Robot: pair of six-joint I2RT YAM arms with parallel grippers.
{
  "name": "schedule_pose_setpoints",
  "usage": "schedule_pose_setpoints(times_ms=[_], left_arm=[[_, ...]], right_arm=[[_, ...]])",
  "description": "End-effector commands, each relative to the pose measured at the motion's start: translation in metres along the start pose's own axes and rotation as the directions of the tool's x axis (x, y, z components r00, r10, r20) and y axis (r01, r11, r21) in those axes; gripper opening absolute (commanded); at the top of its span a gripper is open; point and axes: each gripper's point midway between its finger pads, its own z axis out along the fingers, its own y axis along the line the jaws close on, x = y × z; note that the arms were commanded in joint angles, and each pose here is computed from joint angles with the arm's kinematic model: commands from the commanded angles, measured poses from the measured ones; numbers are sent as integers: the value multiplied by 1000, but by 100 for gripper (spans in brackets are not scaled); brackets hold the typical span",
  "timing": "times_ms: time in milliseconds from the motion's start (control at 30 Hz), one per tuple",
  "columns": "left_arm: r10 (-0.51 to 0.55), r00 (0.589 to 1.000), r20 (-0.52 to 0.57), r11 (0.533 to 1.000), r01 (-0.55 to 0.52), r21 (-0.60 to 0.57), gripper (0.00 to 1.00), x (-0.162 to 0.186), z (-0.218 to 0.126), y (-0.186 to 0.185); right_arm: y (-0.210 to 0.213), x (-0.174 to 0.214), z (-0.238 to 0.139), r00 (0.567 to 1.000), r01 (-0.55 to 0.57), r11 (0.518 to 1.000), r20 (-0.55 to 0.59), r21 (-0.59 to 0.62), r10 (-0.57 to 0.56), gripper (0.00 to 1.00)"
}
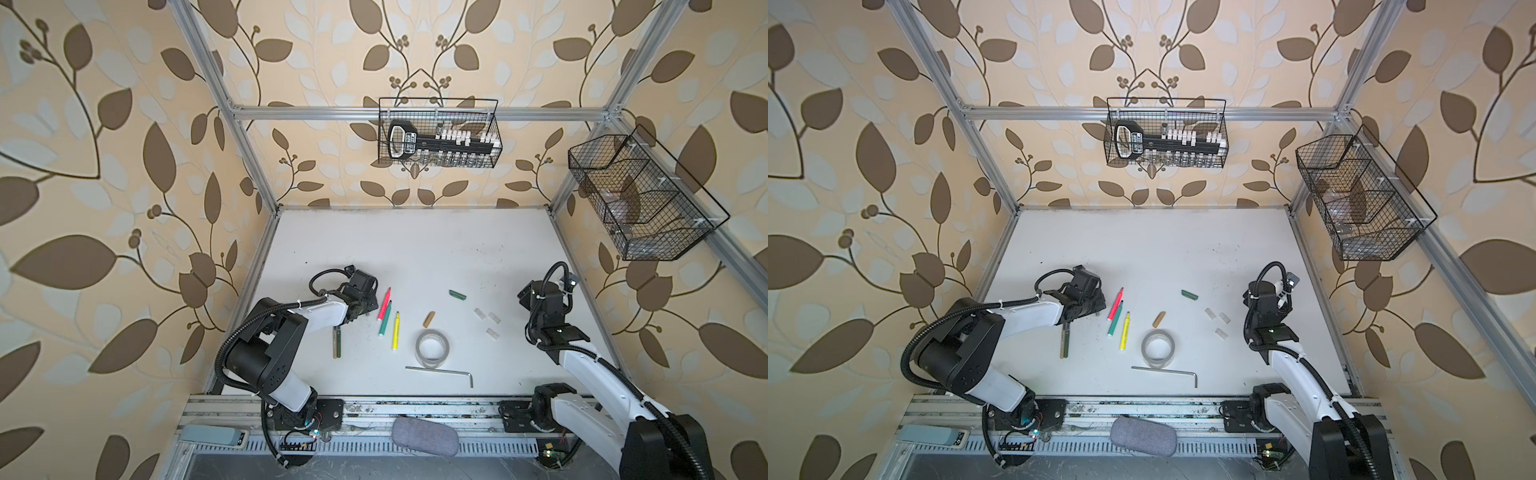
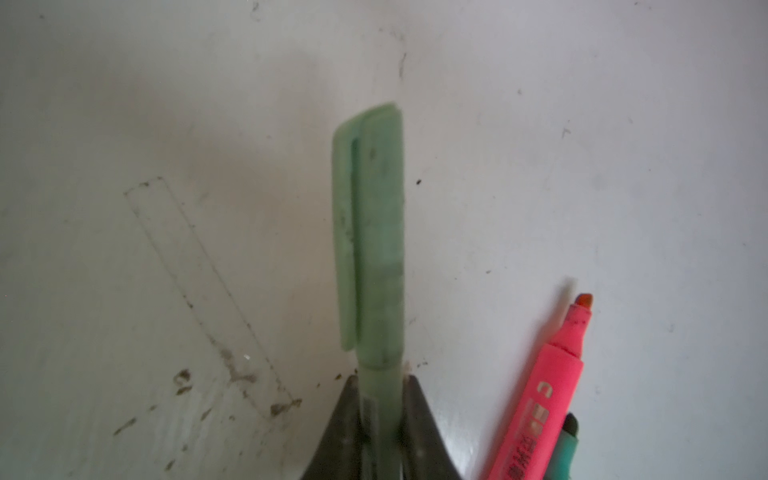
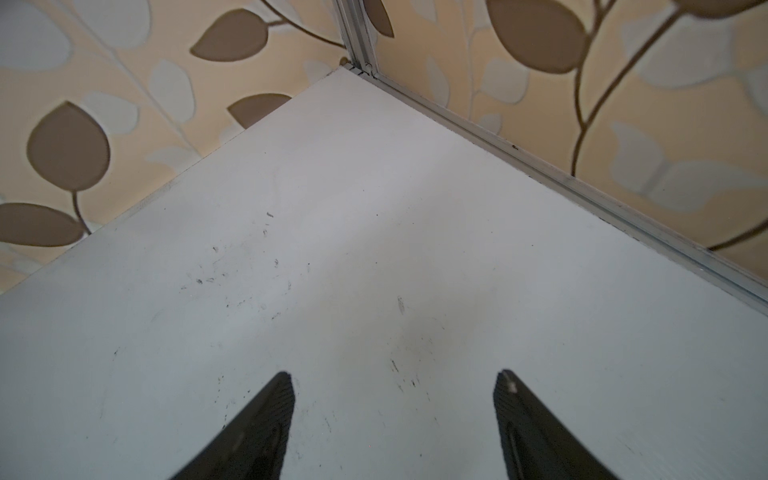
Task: Insert the pens into the pen caps
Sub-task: 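Lower the capped pen with the left gripper and lay it on the table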
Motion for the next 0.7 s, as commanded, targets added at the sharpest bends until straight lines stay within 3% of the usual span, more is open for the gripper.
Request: schedule_pose_setpoints(times_ms=[0,133,267,367,433,667], left_arm=[[15,1000,-15,1000,-15,26,29,1,-9,-1],[20,1000,19,999,-20,39,33,-4,-22,0],[-17,991,136,1000,16,10,36,-18,-56,18],[-67,975,211,995,81,-57,32,-24,-84,43],[-123,961,249,983,151,-100,34,-23,-99,61],[-186,962,198,975,205,-81,37,6,-108,79]], right_arm=[[-2,-3,0,1000,-6,1000,17,12,6,76],[-2,-3,0,1000,-6,1000,17,9,6,76],[-1,-3,0,1000,-8,1000,17,7,8,77],[-2,-2,1,1000,-5,1000,14,9,5,77],[-2,-2,1,1000,-6,1000,14,10,6,77],[-2,-3,0,1000,-9,1000,18,10,9,77]])
